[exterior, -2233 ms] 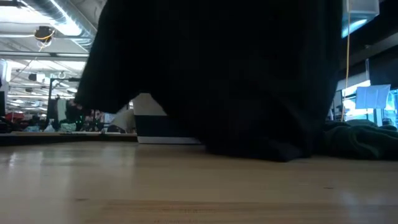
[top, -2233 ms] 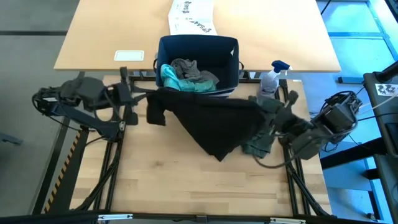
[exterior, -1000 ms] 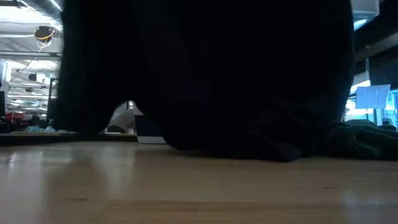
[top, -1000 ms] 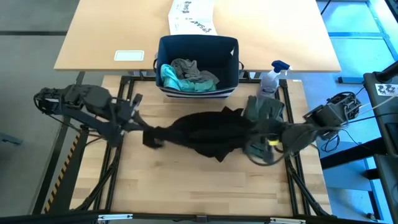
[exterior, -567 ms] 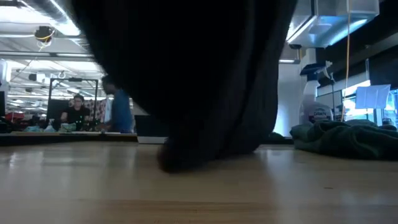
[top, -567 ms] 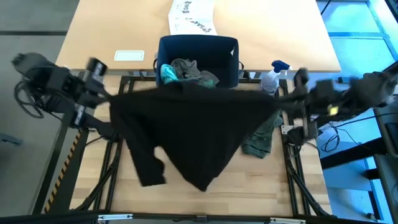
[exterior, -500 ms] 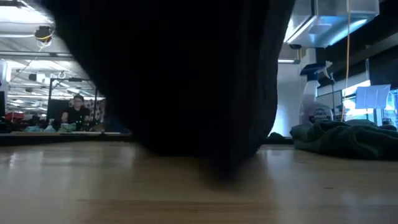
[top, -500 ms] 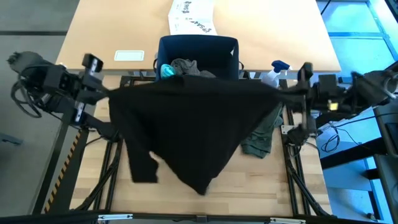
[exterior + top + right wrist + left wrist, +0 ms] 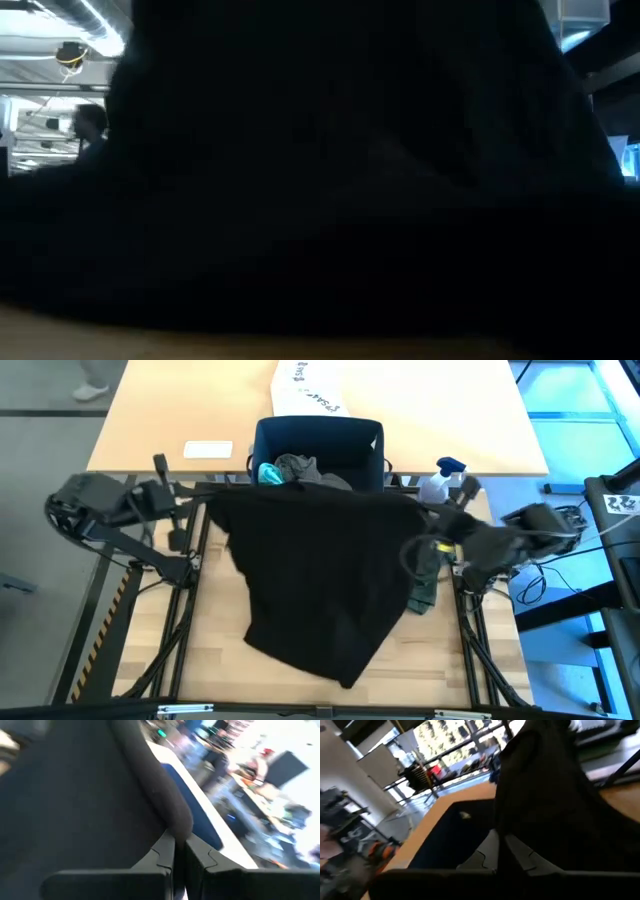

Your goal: Fold Laundry from Bin

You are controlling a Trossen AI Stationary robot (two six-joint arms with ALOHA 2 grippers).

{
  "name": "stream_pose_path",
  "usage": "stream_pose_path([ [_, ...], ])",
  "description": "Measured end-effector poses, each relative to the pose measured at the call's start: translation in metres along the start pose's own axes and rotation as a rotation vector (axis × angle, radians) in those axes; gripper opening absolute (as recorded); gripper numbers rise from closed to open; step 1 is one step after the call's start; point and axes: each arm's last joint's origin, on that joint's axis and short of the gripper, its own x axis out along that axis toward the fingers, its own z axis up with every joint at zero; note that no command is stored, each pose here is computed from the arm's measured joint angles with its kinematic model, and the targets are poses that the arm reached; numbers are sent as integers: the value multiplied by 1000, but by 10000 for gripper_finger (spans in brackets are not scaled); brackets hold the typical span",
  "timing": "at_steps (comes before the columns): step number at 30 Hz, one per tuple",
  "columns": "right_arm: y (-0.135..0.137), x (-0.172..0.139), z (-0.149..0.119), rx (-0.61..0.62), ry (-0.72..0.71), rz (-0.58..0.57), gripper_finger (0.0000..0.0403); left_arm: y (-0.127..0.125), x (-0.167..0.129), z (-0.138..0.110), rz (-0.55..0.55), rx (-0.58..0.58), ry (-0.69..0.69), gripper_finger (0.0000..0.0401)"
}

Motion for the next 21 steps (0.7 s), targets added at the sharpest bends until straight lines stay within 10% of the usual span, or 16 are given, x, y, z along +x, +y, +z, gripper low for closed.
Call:
stream_pose_path([
  [6,0,43,-14,-96,149,-228,21,-16,19,-16,175,102,133,2],
  [11,5,47,-16,-78,158,-187,21,-30,30,-25,87,66,165,2],
  [15,18,31,-10,4,103,105,21,-36,29,-25,-160,-88,138,2],
  [21,38,-19,16,237,-77,736,21,-55,22,-5,-820,-327,-18,2],
])
